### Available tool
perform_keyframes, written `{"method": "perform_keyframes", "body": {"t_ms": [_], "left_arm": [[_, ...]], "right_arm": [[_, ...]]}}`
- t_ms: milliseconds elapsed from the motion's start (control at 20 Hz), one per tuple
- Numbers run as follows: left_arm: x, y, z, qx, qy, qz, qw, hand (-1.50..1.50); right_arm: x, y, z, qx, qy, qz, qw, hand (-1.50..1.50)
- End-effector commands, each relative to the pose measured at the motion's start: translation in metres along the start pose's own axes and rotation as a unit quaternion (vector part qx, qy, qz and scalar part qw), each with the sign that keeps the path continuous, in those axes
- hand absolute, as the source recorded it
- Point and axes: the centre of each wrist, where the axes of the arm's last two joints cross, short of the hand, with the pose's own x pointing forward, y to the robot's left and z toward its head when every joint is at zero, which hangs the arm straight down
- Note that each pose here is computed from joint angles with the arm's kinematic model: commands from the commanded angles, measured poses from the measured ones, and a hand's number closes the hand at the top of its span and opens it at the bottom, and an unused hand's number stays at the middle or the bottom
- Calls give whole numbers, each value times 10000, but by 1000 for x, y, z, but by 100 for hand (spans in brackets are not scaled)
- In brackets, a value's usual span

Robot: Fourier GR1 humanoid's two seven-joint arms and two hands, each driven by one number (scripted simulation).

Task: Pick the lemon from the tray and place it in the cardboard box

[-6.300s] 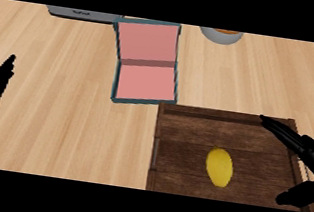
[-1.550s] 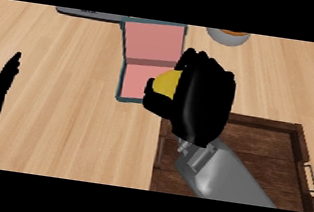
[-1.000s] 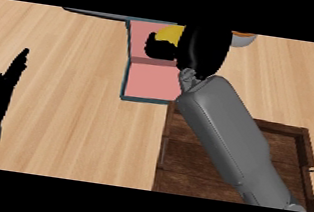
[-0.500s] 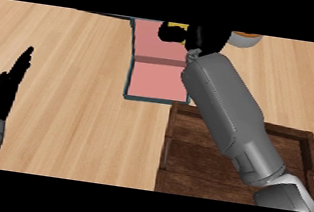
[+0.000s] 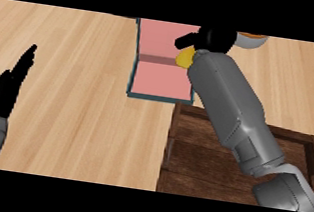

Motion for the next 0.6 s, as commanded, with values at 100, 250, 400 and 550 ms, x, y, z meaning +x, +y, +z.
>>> {"method": "perform_keyframes", "body": {"t_ms": [100, 250, 400, 550], "left_arm": [[8, -9, -6, 5, -30, 6, 10000, 0], [-2, -1, -3, 7, 42, -37, 10000, 0], [-9, 0, 3, 8, 70, 15, 10000, 0], [-10, 13, 1, 45, 191, -30, 9998, 0]], "right_arm": [[8, 0, -1, -505, -356, -669, 9958, -150], [0, 3, -2, -926, -613, -1022, 9885, -150], [-3, 2, -4, -1344, -665, -1423, 9784, -150], [-9, 2, -4, -1518, -556, -1875, 9689, -150]]}}
